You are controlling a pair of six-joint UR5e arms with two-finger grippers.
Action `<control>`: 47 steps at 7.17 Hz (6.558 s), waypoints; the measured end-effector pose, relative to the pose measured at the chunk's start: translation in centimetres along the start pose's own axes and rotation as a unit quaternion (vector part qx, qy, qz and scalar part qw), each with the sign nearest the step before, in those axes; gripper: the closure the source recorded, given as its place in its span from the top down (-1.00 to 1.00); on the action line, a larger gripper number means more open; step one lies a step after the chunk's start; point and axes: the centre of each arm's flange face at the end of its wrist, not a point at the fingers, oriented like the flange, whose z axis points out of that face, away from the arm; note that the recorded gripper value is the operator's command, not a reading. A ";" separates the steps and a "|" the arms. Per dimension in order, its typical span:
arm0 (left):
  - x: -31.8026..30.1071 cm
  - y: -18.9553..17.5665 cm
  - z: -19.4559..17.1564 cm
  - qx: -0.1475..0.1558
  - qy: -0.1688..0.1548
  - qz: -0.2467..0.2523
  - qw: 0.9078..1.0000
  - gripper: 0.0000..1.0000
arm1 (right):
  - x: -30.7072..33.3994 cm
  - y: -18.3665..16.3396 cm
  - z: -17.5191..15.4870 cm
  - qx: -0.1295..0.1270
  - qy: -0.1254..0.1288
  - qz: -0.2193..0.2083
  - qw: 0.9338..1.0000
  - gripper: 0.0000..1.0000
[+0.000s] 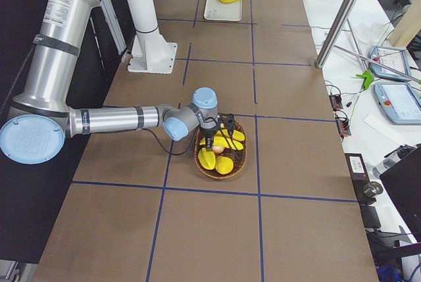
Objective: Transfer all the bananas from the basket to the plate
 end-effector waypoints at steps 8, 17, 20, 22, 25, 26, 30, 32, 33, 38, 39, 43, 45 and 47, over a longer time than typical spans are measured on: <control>5.0 1.1 2.7 -0.021 0.033 0.057 0.998 1.00 | -2.1 -6.6 -9.4 0.084 -0.080 -0.043 0.992 -0.99; 36.4 12.3 16.8 -0.064 0.165 -0.120 0.977 0.90 | -41.0 -8.8 -8.6 0.085 -0.252 -0.146 0.953 -0.95; 39.5 13.7 17.4 -0.065 0.177 -0.151 0.970 0.90 | -48.5 -5.2 -7.6 0.121 -0.260 -0.131 0.949 -0.95; 41.3 14.9 18.5 -0.052 0.178 -0.170 0.968 0.90 | -50.4 -4.1 -7.5 0.126 -0.266 -0.129 0.947 -0.95; 42.1 16.2 19.7 -0.042 0.178 -0.176 0.967 0.48 | -51.5 -3.0 -7.3 0.133 -0.268 -0.128 0.946 -0.90; 42.2 16.4 20.0 -0.038 0.179 -0.176 0.967 0.06 | -51.6 -2.9 -7.4 0.134 -0.269 -0.128 0.945 -0.88; 41.8 16.8 20.5 -0.030 0.178 -0.174 0.968 -1.00 | -51.5 -2.8 -7.9 0.134 -0.269 -0.127 0.945 0.97; 41.5 16.6 20.5 -0.028 0.177 -0.174 0.968 -1.00 | -51.2 -2.8 -9.0 0.127 -0.259 -0.116 0.950 0.98; 41.3 16.5 20.5 -0.027 0.176 -0.174 0.968 -1.00 | -50.5 -2.9 -9.9 0.119 -0.257 -0.113 0.952 0.98; 27.1 10.6 18.6 0.015 0.070 -0.109 0.991 -1.00 | -38.1 -6.1 -11.9 0.059 -0.149 -0.041 0.986 0.99; 22.1 8.2 17.0 0.027 0.025 -0.105 0.994 -1.00 | -34.3 -6.9 -11.4 0.053 -0.126 -0.039 0.990 0.99; 2.0 5.2 11.4 0.034 -0.115 -0.008 0.993 -0.89 | -20.6 -8.6 -10.0 0.033 -0.032 -0.113 0.993 0.99; -3.1 5.4 10.6 0.025 -0.152 0.009 0.988 -0.71 | -18.3 -8.6 -9.9 0.032 -0.019 -0.127 0.991 0.99; -6.2 5.1 10.4 0.027 -0.174 0.004 0.984 0.65 | -18.0 -8.6 -9.8 0.031 -0.017 -0.129 0.991 0.99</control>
